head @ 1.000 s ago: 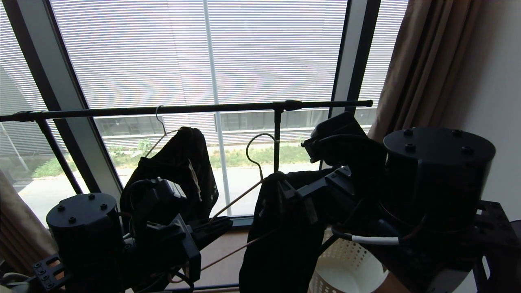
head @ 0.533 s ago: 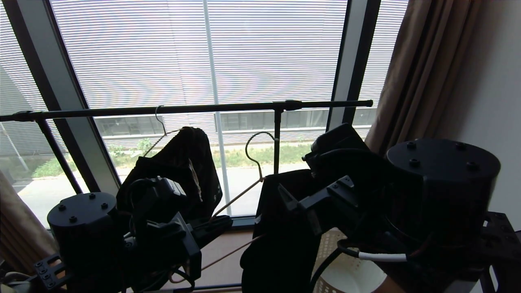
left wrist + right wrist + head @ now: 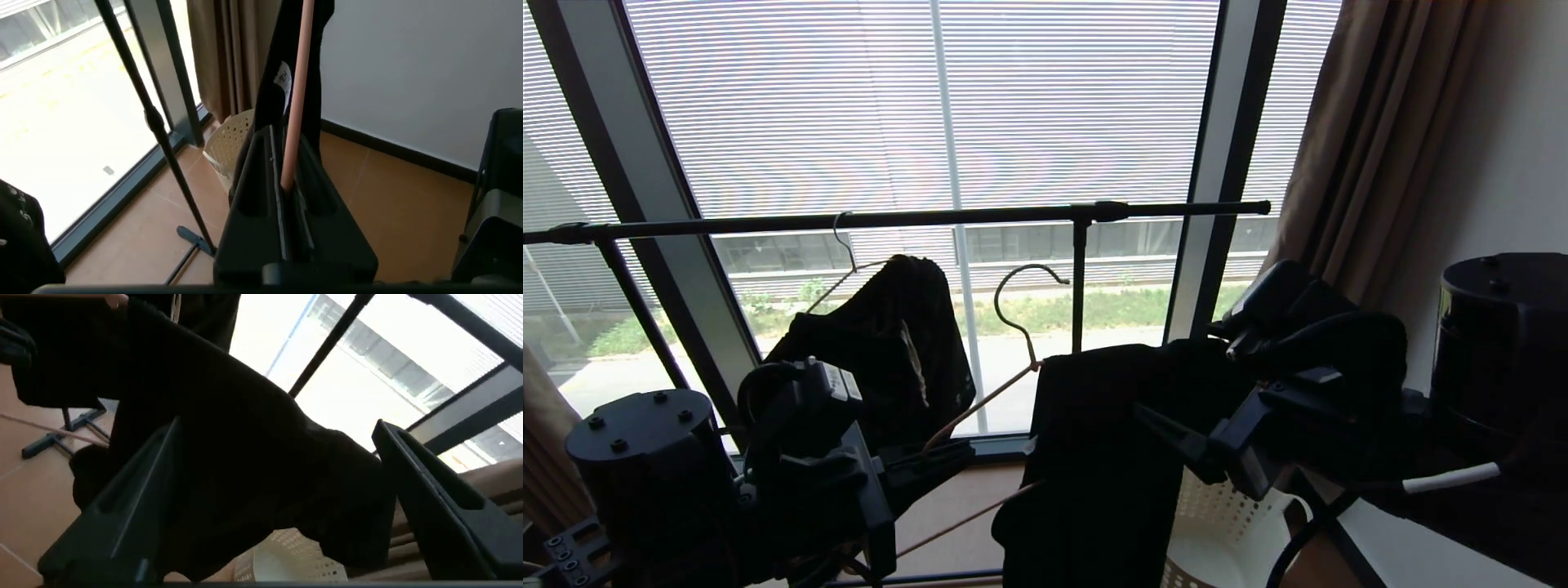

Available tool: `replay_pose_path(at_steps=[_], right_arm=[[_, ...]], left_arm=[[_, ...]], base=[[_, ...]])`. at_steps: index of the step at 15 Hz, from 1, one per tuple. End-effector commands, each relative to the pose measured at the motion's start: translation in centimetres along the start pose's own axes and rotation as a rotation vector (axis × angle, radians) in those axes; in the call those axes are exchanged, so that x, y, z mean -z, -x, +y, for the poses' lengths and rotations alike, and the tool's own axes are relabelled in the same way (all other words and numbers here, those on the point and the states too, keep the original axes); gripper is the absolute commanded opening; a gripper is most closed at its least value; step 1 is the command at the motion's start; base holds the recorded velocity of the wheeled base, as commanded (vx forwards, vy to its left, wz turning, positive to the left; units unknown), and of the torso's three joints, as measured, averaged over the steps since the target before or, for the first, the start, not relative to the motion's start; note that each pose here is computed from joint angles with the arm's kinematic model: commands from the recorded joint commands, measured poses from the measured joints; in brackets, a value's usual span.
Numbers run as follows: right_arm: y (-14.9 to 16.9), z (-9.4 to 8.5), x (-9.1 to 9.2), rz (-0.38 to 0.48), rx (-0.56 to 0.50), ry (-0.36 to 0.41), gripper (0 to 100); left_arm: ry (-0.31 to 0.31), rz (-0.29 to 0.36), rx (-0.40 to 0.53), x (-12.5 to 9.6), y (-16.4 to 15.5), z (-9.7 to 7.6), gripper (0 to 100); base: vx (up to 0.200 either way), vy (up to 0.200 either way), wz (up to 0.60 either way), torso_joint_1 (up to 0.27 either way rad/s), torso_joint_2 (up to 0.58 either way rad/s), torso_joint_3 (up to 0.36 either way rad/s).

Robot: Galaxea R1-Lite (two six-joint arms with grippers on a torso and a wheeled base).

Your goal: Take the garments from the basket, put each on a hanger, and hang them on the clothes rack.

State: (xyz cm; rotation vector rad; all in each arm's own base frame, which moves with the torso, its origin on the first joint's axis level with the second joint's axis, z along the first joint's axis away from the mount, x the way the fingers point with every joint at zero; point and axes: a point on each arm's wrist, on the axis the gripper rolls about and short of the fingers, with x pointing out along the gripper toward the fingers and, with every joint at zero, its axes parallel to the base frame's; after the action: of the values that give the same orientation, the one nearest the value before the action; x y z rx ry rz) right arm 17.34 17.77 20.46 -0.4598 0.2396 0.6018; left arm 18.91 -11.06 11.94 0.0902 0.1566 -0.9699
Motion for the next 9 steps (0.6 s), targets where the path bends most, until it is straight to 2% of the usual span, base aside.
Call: replay_pose_path(at_steps=[1, 2, 3, 4, 5, 6, 9], right_arm=[[2.3, -4.1, -0.1, 0.016, -0.057, 0.014, 100], [2.6, -5.6, 0.1, 0.047, -0.111, 0.030, 100], [2.7, -6.4, 0.0, 0.054, -0.138, 0.039, 100], [2.6, -7.8, 0.1, 0.080, -0.217, 0.066, 100], [2.3, -8.3, 0.0, 0.096, -0.258, 0.083, 100], [2.0, -8.7, -0.5, 0.099, -0.356, 0.089, 100], [0.5, -9.7, -0.9, 0.121, -0.537, 0.206, 100]], left_arm=[[-0.012, 0.008, 0.010, 0.3, 0.4, -0.1, 0], [-0.021, 0.013, 0.035, 0.5, 0.5, -0.2, 0], [-0.026, 0.015, 0.049, 0.6, 0.6, -0.3, 0], [-0.037, 0.027, 0.075, 1.0, 0.9, -0.4, 0], [-0.048, 0.031, 0.085, 1.1, 1.0, -0.5, 0], [-0.061, 0.035, 0.104, 1.3, 1.2, -0.6, 0], [-0.071, 0.018, 0.144, 1.2, 1.7, -0.9, 0]], base=[[0.000, 0.000, 0.00, 0.000, 0.00, 0.000], [0.000, 0.000, 0.00, 0.000, 0.00, 0.000], [0.000, 0.000, 0.00, 0.000, 0.00, 0.000], [0.000, 0.000, 0.00, 0.000, 0.00, 0.000], [0.000, 0.000, 0.00, 0.000, 0.00, 0.000], [0.000, 0.000, 0.00, 0.000, 0.00, 0.000], [0.000, 0.000, 0.00, 0.000, 0.00, 0.000]])
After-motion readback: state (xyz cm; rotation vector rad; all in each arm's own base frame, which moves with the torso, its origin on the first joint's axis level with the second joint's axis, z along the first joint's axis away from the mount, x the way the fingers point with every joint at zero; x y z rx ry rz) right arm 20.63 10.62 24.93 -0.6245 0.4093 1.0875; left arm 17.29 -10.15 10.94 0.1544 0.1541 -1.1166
